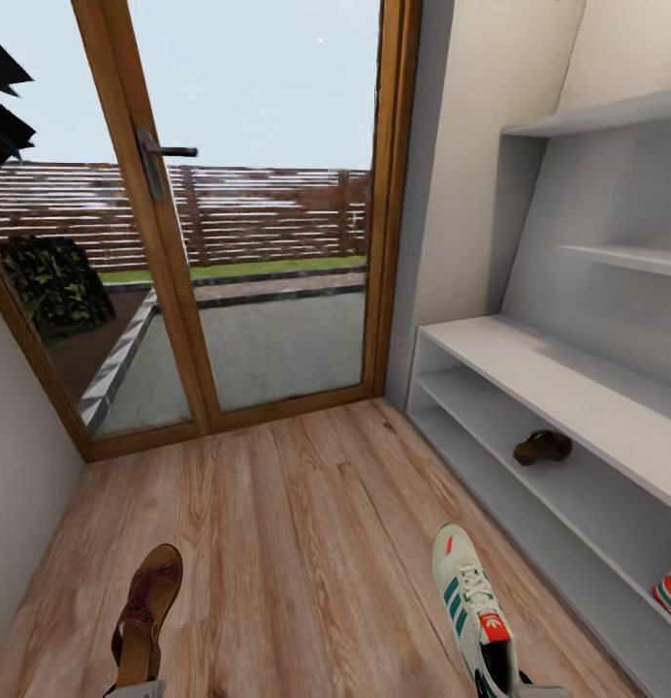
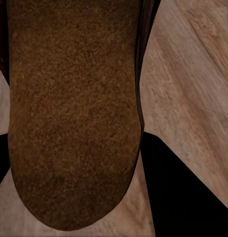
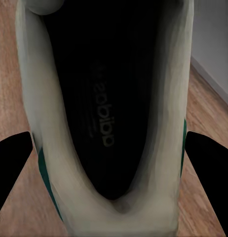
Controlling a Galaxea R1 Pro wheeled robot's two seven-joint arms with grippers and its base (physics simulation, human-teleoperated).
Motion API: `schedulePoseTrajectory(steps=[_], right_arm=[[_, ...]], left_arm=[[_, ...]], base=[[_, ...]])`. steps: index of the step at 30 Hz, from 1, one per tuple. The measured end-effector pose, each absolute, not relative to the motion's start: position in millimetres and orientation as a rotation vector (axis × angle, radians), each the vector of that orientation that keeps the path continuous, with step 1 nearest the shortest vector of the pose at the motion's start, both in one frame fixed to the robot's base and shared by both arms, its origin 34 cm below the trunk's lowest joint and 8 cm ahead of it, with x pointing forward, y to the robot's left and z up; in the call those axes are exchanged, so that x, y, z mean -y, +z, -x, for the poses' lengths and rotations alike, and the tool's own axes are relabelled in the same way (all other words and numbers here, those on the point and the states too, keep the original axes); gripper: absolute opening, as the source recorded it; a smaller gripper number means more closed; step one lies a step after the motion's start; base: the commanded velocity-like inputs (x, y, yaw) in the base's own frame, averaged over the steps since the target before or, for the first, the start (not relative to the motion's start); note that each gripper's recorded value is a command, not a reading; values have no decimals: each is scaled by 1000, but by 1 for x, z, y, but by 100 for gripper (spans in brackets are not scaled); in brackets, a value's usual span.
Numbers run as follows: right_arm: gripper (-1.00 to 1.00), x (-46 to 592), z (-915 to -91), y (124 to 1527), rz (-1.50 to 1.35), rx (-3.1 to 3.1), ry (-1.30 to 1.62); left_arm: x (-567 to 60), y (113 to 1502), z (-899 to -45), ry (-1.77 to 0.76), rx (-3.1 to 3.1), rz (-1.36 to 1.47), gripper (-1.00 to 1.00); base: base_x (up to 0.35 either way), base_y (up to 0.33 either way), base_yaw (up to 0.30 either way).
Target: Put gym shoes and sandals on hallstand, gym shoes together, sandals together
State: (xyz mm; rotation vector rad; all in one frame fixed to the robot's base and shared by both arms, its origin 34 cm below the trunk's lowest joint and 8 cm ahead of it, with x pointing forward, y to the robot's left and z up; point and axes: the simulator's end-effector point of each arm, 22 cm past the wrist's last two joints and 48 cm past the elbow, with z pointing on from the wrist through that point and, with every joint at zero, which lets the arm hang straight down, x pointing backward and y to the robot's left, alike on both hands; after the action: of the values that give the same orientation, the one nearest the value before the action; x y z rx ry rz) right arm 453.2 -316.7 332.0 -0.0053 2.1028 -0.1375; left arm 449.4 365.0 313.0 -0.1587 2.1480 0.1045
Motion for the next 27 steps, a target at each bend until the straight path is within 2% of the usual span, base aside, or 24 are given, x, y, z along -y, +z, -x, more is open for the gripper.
schedulePoseTrajectory(steps=[27], right_arm=[[-100, 317, -455, 335, 4, -2095, -138]], left_arm=[[-365, 317, -452, 104, -2137, 159, -100]], base=[[181, 274, -254]])
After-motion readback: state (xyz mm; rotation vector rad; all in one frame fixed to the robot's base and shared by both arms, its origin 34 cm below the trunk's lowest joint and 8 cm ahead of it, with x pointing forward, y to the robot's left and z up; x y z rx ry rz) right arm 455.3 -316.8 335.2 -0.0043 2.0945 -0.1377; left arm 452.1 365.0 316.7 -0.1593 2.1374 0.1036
